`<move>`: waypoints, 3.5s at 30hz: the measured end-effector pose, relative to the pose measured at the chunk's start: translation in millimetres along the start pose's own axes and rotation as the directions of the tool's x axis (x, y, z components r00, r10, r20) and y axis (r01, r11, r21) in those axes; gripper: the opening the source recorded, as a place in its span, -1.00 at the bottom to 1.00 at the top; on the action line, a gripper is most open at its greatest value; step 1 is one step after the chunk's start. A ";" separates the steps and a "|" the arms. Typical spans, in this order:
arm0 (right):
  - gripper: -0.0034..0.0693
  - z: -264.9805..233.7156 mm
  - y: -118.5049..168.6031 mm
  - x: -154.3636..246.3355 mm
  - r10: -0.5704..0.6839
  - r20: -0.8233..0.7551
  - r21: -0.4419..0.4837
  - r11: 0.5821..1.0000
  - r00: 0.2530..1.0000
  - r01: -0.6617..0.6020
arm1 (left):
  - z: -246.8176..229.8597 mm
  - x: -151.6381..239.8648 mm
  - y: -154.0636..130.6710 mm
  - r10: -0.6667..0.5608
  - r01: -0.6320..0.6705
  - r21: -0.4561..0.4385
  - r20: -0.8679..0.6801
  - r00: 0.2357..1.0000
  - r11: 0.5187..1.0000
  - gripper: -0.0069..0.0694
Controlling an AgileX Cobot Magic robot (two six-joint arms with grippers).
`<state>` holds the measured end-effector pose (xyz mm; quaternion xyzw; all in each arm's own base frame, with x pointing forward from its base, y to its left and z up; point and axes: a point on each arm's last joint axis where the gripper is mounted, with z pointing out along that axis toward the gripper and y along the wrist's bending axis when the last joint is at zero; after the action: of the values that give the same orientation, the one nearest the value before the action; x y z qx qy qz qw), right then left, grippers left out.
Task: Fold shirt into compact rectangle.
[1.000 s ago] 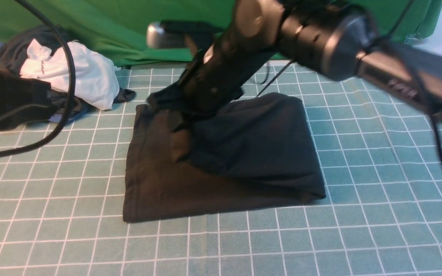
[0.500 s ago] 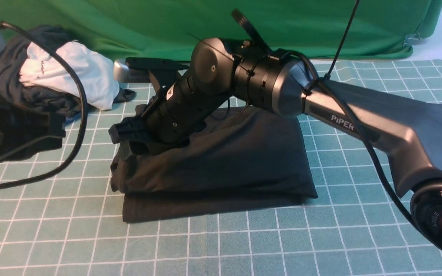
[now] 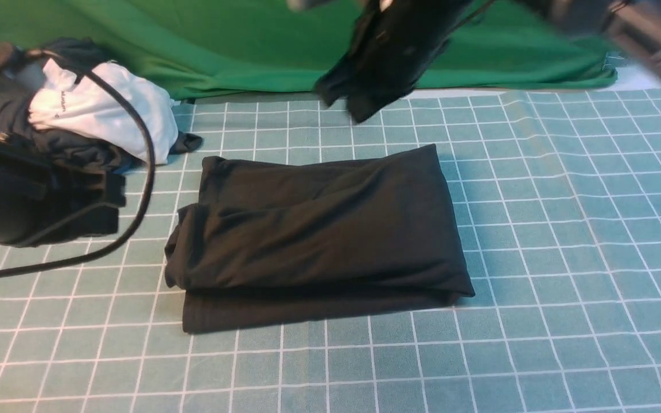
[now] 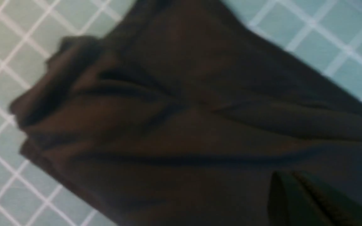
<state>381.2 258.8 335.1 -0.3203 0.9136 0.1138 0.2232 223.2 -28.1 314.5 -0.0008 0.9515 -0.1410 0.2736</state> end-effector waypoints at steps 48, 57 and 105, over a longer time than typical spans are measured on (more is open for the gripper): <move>-0.92 -91.4 -27.9 132.3 0.016 0.120 0.128 0.991 0.993 -0.031 | 1.5 -8.4 -23.3 0.102 -0.101 -0.011 0.073 0.992 0.995 -0.79; -0.92 -198.8 1.7 204.0 -0.095 0.536 0.246 0.968 0.839 -0.048 | -89.4 25.6 -34.4 0.150 -0.163 0.015 0.323 0.934 0.987 -0.79; -0.62 -259.1 44.1 368.0 -0.336 0.916 0.372 0.915 0.219 -0.153 | -111.3 135.7 -9.7 0.138 -0.201 -0.004 0.741 0.657 0.980 -0.79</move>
<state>10.6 5.1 387.6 -0.1826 0.5546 0.0922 0.8066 49.1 -18.2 336.7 0.0416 0.7496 -0.1395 0.6457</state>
